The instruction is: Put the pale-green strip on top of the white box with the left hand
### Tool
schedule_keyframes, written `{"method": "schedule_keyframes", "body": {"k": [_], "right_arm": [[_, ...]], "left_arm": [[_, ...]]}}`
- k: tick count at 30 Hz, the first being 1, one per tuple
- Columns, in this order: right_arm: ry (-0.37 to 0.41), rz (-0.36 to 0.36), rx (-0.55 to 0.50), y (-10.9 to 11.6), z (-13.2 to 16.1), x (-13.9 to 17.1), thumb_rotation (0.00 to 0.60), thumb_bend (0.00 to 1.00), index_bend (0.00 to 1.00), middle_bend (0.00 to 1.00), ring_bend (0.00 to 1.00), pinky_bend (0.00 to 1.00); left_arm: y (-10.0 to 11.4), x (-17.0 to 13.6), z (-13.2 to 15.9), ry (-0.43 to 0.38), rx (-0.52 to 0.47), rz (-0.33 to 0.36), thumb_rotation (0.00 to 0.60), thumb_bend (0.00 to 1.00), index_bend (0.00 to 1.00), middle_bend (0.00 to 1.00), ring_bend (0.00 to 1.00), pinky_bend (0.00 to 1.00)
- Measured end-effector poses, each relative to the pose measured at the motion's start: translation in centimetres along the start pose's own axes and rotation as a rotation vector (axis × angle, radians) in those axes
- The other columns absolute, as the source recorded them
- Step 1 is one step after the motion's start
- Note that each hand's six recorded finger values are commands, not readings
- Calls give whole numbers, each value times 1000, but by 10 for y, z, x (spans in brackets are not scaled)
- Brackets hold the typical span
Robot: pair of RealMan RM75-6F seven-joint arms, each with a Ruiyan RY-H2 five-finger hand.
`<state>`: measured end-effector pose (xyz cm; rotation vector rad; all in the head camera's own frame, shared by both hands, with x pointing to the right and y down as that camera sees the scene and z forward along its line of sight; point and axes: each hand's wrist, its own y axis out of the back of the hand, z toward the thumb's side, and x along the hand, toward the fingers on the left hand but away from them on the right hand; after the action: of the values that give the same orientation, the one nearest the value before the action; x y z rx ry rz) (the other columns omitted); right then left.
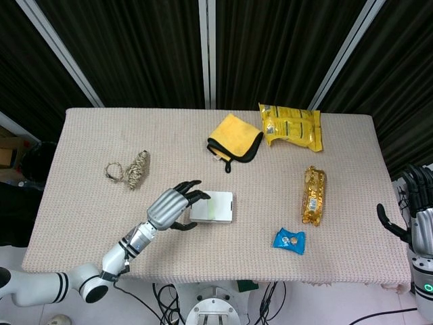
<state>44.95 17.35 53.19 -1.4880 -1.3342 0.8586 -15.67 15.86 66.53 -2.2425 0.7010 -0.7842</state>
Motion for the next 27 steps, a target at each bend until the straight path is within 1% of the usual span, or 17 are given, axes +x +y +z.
{"method": "schedule_keyframes", "body": {"k": [1,5,10,12,14,27], "right_arm": [[2,-1,0,0,1,0,600,335,0,0,0,0],[-1,-1,5,1,1,1,600,335,0,0,0,0],[-8,5,13,1,-1,2,600,336,0,0,0,0],[-10,8,15,0,-1,2,600,335,0,0,0,0],[-12,12,16,-1,-2,2,600,335,0,0,0,0],[-17,23,21,-5,-3,1,600,335,0,0,0,0]], "left_arm": [[-3,-1,0,-15,-5,-12,508,70,157,302,68,169],[-13,-1,-3,-57,4,-46,508,40,142,294,60,166],[-23,6,-4,-80,3,-49,491,34,143,293,51,166],[-25,9,-4,-84,5,-45,469,32,143,292,48,165],[-27,11,-4,-85,4,-43,462,31,143,291,44,165],[-41,28,-11,-71,57,-51,466,30,143,294,44,163]]}}
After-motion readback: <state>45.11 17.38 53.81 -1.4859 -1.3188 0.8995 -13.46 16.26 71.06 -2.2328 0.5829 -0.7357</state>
